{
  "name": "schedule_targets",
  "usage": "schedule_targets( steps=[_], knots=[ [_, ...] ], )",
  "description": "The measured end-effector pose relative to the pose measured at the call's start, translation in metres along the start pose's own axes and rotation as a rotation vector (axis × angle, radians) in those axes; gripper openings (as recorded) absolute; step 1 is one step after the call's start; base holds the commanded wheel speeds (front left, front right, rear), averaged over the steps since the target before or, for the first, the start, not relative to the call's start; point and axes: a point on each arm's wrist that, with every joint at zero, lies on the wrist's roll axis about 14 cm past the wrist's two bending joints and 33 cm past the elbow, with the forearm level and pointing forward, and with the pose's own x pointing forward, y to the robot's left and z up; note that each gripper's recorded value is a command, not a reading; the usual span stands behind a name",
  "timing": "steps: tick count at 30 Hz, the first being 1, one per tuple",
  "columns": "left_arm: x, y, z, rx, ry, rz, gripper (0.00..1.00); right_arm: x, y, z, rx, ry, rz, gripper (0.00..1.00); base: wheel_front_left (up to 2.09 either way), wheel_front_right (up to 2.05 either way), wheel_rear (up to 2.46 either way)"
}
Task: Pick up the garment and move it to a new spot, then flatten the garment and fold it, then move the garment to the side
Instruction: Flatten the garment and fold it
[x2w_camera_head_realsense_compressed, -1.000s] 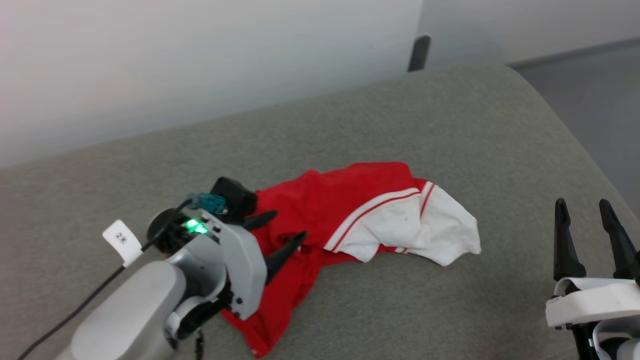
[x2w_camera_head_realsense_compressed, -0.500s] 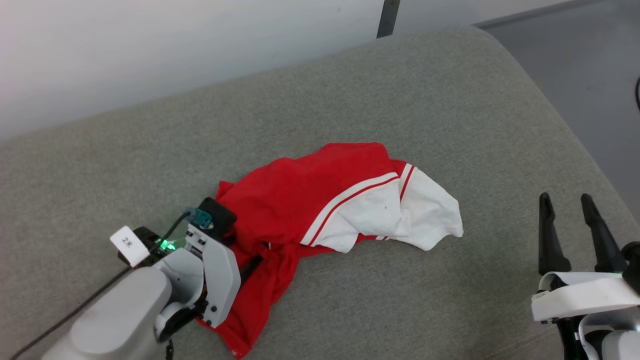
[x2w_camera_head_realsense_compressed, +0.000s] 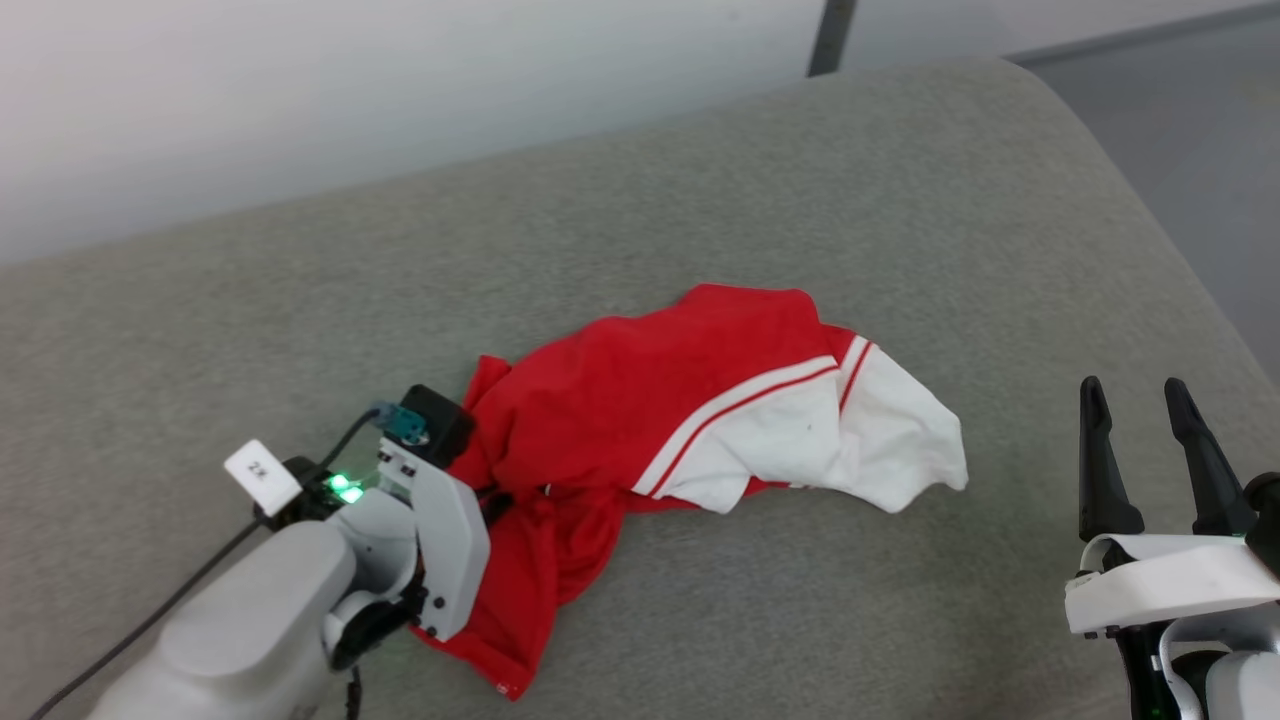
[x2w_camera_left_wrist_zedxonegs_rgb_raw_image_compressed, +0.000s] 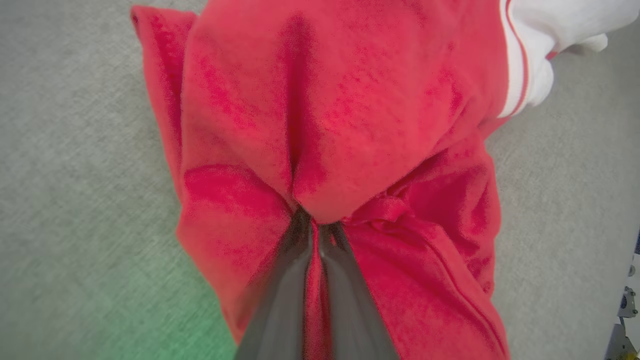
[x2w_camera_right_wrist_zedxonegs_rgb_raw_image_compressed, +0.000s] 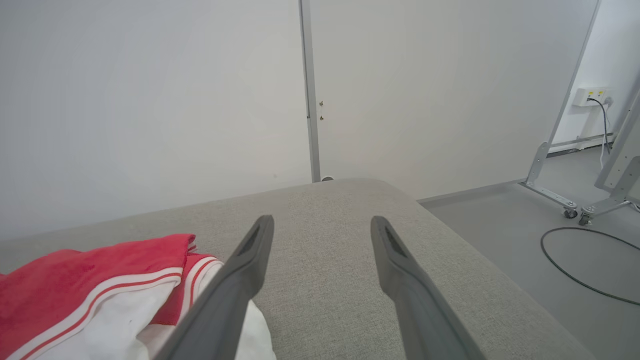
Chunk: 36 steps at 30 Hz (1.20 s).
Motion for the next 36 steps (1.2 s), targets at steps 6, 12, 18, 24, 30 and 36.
schedule_targets(
  steps=[6, 12, 18, 24, 30, 36],
  knots=[
    [-0.027, 0.020, 0.003, -0.011, -0.041, 0.065, 0.00, 0.003, 0.017, -0.001, -0.002, 0.013, 0.050, 1.00, 0.00, 0.00, 0.00],
    [-0.062, 0.045, 0.010, 0.001, -0.082, 0.151, 0.00, 0.007, 0.043, 0.003, 0.003, 0.009, 0.125, 1.00, 0.00, 0.00, 0.00],
    [-0.100, 0.071, 0.005, -0.010, -0.096, 0.265, 0.00, 0.008, 0.065, 0.007, 0.013, 0.006, 0.189, 1.00, 0.00, 0.00, 0.00],
    [-0.117, 0.076, -0.024, -0.093, -0.063, 0.311, 0.44, 0.006, 0.082, 0.007, 0.023, 0.009, 0.239, 1.00, 0.00, 0.00, 0.00],
    [-0.117, 0.074, -0.036, -0.136, -0.048, 0.319, 1.00, 0.006, 0.088, 0.011, 0.027, -0.005, 0.258, 1.00, 0.00, 0.00, 0.00],
    [-0.120, 0.071, -0.024, -0.105, -0.043, 0.307, 1.00, 0.004, 0.083, 0.021, 0.026, -0.036, 0.246, 1.00, 0.00, 0.00, 0.00]
  ],
)
